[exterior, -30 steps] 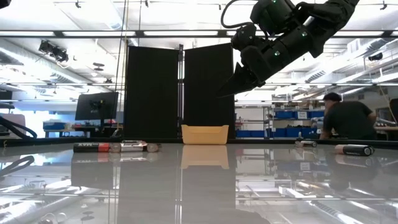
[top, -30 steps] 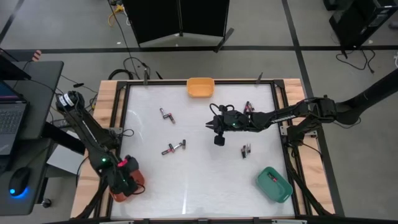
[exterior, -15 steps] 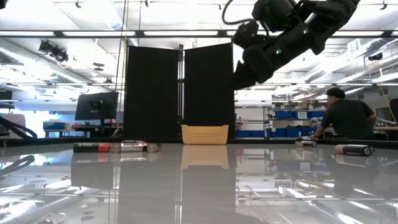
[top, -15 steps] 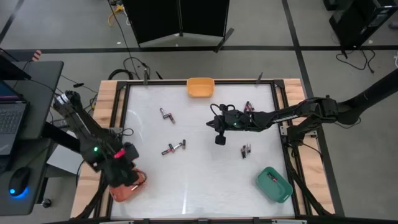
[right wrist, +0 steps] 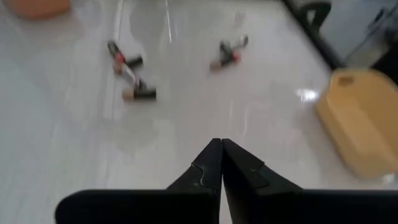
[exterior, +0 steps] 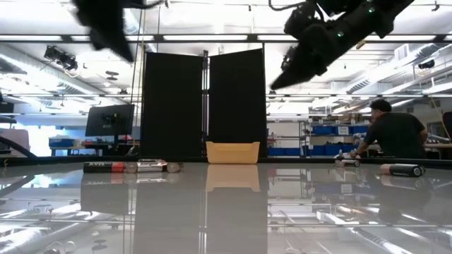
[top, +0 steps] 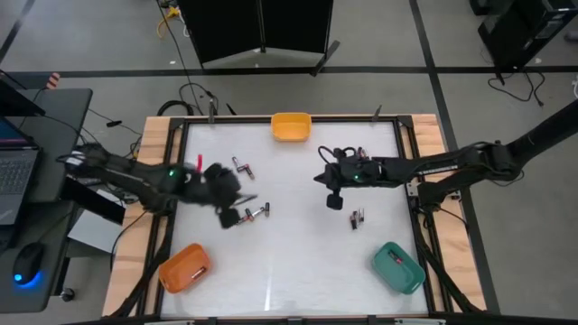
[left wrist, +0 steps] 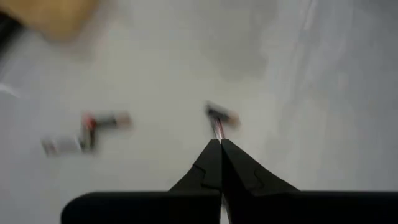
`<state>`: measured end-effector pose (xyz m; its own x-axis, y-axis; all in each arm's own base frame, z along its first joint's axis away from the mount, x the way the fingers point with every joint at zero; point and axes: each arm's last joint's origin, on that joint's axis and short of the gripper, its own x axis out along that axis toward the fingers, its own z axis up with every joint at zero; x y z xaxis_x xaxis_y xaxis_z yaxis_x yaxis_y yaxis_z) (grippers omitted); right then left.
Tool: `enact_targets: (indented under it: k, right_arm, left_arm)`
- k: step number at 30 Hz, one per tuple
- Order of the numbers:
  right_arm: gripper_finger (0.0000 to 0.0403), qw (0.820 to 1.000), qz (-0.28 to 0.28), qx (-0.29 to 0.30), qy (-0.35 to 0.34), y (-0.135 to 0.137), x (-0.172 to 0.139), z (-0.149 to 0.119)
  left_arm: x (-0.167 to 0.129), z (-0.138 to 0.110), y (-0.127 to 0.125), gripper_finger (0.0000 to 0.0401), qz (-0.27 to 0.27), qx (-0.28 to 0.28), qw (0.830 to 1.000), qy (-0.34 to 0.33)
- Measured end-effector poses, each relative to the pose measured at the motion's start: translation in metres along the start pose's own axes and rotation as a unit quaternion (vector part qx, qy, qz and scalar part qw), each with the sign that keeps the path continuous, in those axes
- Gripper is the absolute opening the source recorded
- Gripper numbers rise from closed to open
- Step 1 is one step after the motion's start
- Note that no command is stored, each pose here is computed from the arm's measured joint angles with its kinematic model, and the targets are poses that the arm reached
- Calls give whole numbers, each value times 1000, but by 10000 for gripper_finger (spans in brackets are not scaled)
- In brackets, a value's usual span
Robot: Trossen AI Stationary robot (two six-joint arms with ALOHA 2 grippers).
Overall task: Sort batteries
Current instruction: Put the black-brown battery into the yellow bin
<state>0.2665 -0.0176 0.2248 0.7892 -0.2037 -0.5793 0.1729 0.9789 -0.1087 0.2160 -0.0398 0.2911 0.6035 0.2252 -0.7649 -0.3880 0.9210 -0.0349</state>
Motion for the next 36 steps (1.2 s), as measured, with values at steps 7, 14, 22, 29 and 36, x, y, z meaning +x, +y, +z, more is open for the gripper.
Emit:
enact_targets:
  k: [7,14,22,29,36]
  right_arm:
    - [21,997,-3,55,52,-1,-8,-9]
    - [39,991,-9,96,88,-1,-10,-16]
    - [32,994,-1,46,100,-1,-10,-18]
    - [20,992,-6,63,105,-4,-6,-20]
    - [18,962,-101,217,132,-10,10,-31]
  left_arm:
    - [31,35,19,2,-12,62,996,-57]
    - [76,58,24,1,-66,112,987,-90]
    - [124,79,32,1,-126,143,968,-162]
    - [150,83,49,3,-149,143,954,-219]
    - [159,56,79,4,-157,94,937,-297]
